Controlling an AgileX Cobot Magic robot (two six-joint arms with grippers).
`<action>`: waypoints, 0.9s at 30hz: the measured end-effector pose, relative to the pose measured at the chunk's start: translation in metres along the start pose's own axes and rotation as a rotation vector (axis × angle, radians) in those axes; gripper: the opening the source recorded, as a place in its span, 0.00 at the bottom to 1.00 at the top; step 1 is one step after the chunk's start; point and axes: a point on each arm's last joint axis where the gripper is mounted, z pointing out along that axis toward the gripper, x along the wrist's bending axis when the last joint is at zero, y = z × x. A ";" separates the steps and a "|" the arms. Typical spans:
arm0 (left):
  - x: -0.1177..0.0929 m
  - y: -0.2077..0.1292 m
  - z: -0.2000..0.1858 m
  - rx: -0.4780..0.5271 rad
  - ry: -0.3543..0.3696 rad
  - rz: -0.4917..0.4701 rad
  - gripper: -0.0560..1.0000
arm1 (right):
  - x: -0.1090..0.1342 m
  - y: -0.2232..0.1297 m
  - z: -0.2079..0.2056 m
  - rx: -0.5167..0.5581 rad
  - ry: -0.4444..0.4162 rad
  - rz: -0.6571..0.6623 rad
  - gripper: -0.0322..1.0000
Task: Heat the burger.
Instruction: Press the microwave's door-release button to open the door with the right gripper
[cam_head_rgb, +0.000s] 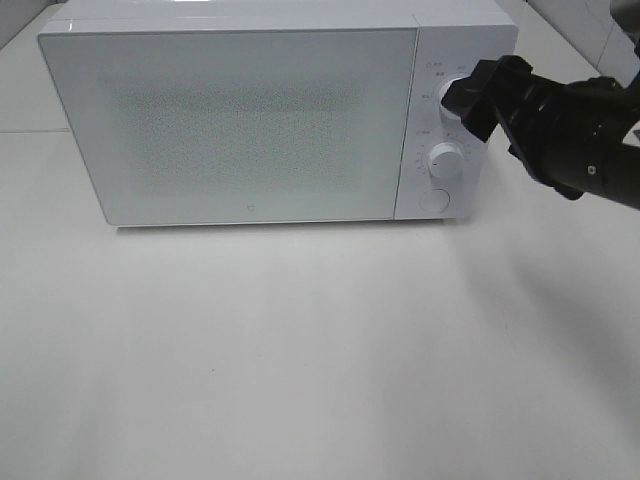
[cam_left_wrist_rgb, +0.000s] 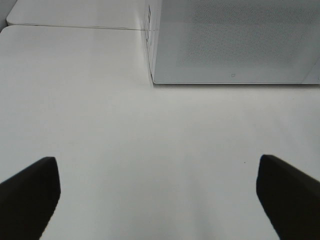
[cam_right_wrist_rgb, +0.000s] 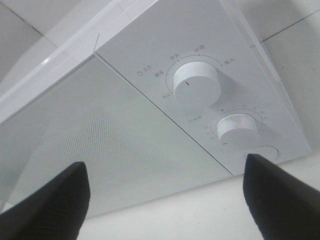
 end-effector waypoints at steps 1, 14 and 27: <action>0.000 0.000 0.000 0.000 0.000 0.000 0.99 | 0.001 0.005 -0.001 0.031 -0.009 -0.041 0.75; 0.000 0.000 0.000 0.000 0.000 0.000 0.99 | 0.003 0.028 -0.027 0.586 -0.237 -0.463 0.75; 0.000 0.000 0.000 0.000 0.000 0.000 0.99 | -0.005 0.024 -0.067 0.843 -0.310 -0.581 0.75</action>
